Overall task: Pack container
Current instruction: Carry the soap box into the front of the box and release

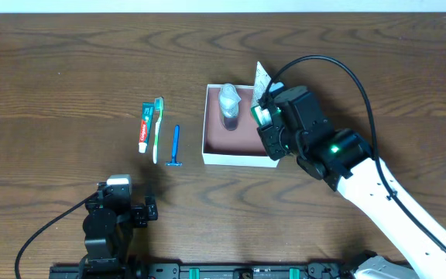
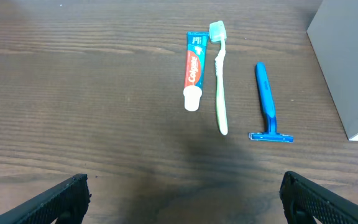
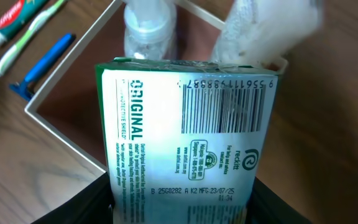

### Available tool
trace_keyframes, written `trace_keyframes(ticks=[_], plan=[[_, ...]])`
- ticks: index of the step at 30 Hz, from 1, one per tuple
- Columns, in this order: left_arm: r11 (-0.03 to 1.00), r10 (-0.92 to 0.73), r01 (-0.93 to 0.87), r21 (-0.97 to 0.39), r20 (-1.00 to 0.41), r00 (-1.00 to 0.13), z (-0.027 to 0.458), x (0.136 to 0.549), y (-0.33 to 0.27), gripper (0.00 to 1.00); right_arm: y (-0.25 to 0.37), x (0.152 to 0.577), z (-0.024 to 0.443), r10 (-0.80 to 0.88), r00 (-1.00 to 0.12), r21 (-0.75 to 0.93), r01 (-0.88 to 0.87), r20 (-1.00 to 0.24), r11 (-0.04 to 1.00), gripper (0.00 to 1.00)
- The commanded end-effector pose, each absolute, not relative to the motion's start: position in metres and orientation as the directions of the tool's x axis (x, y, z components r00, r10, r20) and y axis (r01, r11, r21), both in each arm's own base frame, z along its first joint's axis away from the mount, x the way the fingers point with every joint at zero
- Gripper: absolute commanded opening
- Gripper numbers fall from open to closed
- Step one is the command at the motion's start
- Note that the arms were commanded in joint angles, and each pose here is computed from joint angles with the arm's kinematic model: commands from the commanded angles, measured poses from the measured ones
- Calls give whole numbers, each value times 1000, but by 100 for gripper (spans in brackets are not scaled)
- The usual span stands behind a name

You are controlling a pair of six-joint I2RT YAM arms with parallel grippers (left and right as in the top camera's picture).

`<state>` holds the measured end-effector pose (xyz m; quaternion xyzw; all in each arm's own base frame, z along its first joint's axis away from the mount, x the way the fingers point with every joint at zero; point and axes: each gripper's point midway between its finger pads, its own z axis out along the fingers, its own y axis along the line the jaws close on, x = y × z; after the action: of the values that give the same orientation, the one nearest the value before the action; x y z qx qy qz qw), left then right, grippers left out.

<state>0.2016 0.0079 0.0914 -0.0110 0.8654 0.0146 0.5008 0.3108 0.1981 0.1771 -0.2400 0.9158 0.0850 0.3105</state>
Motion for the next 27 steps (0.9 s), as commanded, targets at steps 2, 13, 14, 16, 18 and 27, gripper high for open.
trace_keyframes(ticks=[2,13,14,16,18,27], plan=[[999,-11,-35,7,-870,-493,91,202,7,98,218,310,172,-517,-607,-16,-639,-603,769,35],[999,-11,-35,7,-870,-493,91,202,7,98,228,330,119,-753,-432,-170,-802,-496,572,63],[999,-11,-35,7,-870,-493,91,202,7,98,230,332,115,-775,-400,-189,-819,-489,542,70],[999,-11,-35,7,-870,-493,91,202,7,98,232,336,108,-809,-350,-217,-843,-473,492,60],[999,-11,-35,7,-870,-493,91,202,7,98,233,336,103,-831,-317,-233,-859,-458,456,56],[999,-11,-35,7,-870,-493,91,202,7,98,232,338,132,-717,-430,-176,-779,-548,602,54]])
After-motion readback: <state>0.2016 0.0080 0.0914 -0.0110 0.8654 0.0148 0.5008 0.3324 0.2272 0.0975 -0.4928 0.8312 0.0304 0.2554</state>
